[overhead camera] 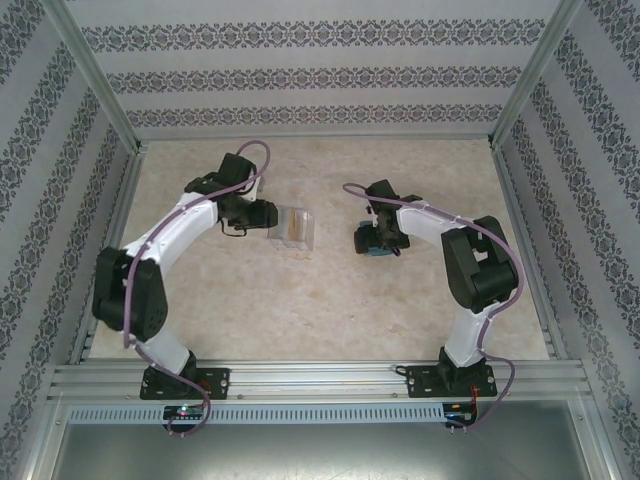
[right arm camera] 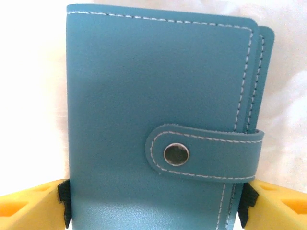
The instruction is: Put the credit cards into the card holder
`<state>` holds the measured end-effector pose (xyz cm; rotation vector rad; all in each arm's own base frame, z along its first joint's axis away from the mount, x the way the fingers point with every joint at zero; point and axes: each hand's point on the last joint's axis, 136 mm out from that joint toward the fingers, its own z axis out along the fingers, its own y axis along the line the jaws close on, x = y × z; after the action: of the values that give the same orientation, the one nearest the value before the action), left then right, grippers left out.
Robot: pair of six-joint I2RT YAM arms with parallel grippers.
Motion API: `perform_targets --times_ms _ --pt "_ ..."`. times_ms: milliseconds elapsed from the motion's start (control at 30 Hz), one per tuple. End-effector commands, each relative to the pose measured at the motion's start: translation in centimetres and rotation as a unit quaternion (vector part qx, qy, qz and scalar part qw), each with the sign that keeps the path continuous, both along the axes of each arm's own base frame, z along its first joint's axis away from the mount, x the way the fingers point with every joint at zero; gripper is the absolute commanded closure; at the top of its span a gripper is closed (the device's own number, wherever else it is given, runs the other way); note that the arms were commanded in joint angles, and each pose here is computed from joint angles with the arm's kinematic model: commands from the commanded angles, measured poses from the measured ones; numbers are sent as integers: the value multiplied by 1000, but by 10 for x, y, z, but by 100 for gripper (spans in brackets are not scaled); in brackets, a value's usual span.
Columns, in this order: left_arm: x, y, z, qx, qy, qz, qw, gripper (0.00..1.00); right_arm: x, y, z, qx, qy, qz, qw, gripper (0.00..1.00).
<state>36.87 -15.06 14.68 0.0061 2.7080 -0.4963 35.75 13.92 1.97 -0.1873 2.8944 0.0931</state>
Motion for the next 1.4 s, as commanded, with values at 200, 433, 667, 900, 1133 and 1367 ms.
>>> perform_targets --times_ms 200,433,667,900,1133,1367 --pt "-64 6 13 -46 0 -14 999 41 -21 17 -4 -22 21 33 999 24" --pt "-87 -5 18 -105 -12 -15 994 40 -54 48 3 20 33 45 998 26" --pt "-104 -42 3 -178 -36 -47 982 41 -112 89 6 56 36 65 996 25" --pt "-118 -50 -21 -202 -44 -21 978 41 -135 101 31 62 8 73 995 8" --pt "-117 -77 -34 -230 -78 -5 970 43 -110 76 33 95 18 52 994 18" --pt "-123 -100 -46 -216 -61 -38 974 44 -107 87 5 150 74 47 985 39"
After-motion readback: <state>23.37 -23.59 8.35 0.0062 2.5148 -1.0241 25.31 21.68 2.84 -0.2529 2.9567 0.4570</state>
